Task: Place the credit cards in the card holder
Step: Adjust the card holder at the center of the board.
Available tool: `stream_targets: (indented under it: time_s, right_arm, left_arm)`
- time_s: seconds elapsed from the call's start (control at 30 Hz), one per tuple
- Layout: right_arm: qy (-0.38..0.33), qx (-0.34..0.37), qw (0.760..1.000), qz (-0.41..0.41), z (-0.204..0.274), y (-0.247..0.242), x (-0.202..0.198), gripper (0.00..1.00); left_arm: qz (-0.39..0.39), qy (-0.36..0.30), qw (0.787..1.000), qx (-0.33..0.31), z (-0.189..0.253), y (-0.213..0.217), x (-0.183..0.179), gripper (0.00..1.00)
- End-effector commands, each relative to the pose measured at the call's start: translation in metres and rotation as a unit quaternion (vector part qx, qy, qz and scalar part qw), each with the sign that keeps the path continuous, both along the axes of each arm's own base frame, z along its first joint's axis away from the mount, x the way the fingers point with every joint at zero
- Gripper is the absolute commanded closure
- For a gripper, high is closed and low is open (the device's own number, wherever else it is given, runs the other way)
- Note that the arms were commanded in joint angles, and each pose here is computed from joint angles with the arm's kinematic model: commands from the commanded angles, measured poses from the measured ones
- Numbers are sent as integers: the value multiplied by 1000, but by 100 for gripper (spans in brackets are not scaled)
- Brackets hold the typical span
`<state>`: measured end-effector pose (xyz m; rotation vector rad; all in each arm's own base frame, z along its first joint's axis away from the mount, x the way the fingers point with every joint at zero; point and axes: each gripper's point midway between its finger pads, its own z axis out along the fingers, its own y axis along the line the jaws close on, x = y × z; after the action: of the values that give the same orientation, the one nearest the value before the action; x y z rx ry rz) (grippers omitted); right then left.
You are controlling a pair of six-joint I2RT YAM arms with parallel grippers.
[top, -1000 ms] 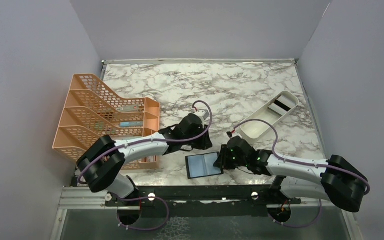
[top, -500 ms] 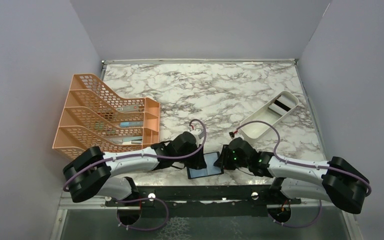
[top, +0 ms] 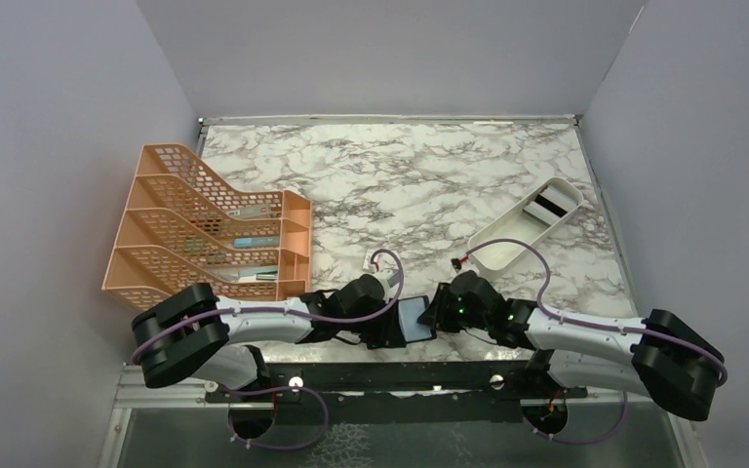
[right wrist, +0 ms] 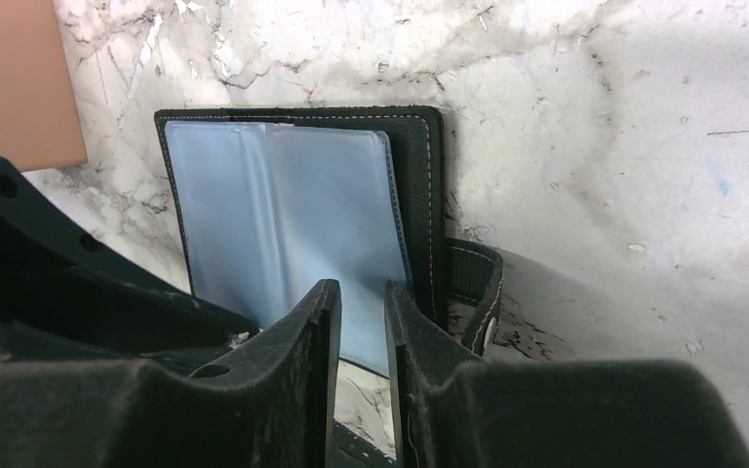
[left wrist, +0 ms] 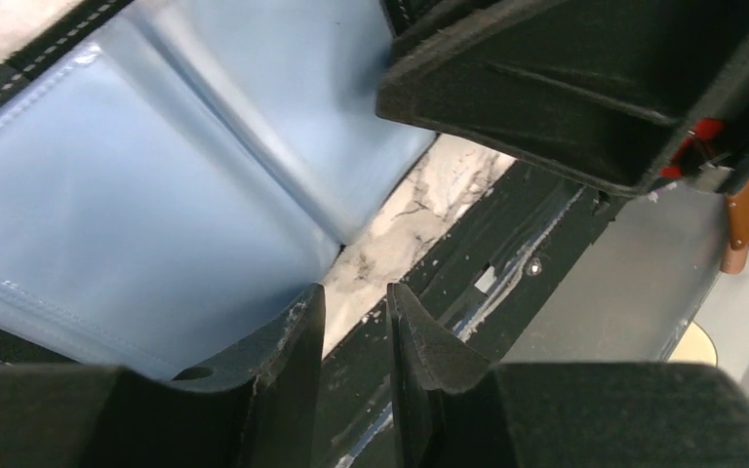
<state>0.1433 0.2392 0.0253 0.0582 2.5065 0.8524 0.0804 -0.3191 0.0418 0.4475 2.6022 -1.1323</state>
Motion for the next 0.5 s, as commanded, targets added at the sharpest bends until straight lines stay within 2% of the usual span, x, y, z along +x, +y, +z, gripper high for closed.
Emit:
stream_targets:
  time_s: [0.0, 0.1, 0.47]
  right_arm:
    - [-10, -43, 999, -26, -17, -22, 3, 71]
    - [-12, -40, 999, -30, -18, -24, 3, 71]
    - [-17, -21, 999, -26, -16, -12, 8, 72]
  left_arm:
    - [14, -19, 999, 30, -12, 6, 8, 66]
    - [34, -28, 997, 63, -20, 18, 18, 66]
    - [78, -44, 992, 86, -19, 34, 42, 66]
